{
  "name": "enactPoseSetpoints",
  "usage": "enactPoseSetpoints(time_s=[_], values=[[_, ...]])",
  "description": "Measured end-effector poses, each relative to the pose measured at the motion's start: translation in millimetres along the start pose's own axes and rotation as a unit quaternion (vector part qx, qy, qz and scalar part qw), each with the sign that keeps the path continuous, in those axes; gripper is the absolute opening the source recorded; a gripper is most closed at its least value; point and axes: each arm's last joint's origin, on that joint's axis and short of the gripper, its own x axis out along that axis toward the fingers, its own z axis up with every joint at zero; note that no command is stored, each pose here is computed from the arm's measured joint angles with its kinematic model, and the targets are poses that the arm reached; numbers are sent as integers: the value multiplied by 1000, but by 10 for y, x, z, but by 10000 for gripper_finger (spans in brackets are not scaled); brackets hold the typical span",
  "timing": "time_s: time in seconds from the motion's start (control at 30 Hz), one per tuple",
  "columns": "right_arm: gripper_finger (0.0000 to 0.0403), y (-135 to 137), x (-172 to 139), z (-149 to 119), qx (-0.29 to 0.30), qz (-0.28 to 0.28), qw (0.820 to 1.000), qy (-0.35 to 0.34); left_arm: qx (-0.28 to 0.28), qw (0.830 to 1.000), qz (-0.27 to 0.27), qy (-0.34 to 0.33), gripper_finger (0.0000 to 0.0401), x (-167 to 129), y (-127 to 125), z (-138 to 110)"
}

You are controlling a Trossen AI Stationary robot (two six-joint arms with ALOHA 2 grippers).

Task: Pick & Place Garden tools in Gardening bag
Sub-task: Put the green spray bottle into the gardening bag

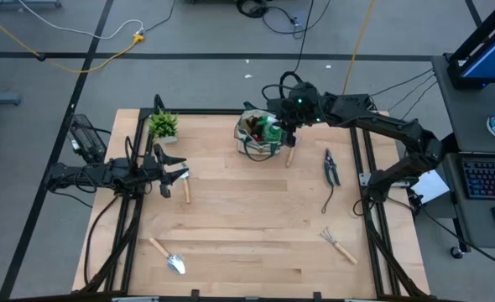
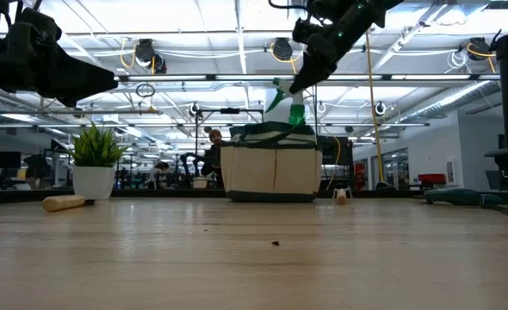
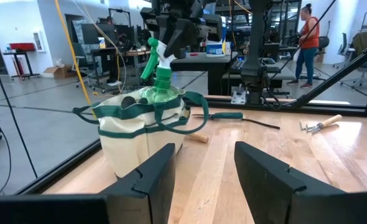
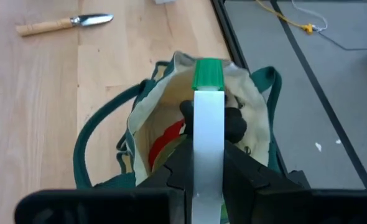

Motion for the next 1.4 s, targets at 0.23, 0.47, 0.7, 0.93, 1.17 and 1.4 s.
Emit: enactPoseSetpoints(time_s=[0.23, 0.47, 0.7, 0.93, 1.17, 1.4], values=[[45, -3, 141, -46, 3, 9, 1000, 23, 0, 1000, 0, 0, 170, 0, 0, 0], [45, 8, 299, -98, 4, 16, 999, 47, -1, 1000, 0, 0, 170, 0, 0, 0], [45, 77, 410, -118, 10, 27, 998, 61, -3, 1000, 0, 1, 170, 0, 0, -1], [57, 99, 425, -122, 23, 30, 997, 65, -3, 1000, 0, 1, 170, 0, 0, -2], [95, 112, 447, -149, 27, 36, 996, 75, -4, 1000, 0, 1, 170, 0, 0, -2], [118, 88, 446, -151, 23, -3, 996, 82, -4, 1000, 0, 1, 170, 0, 0, -3]])
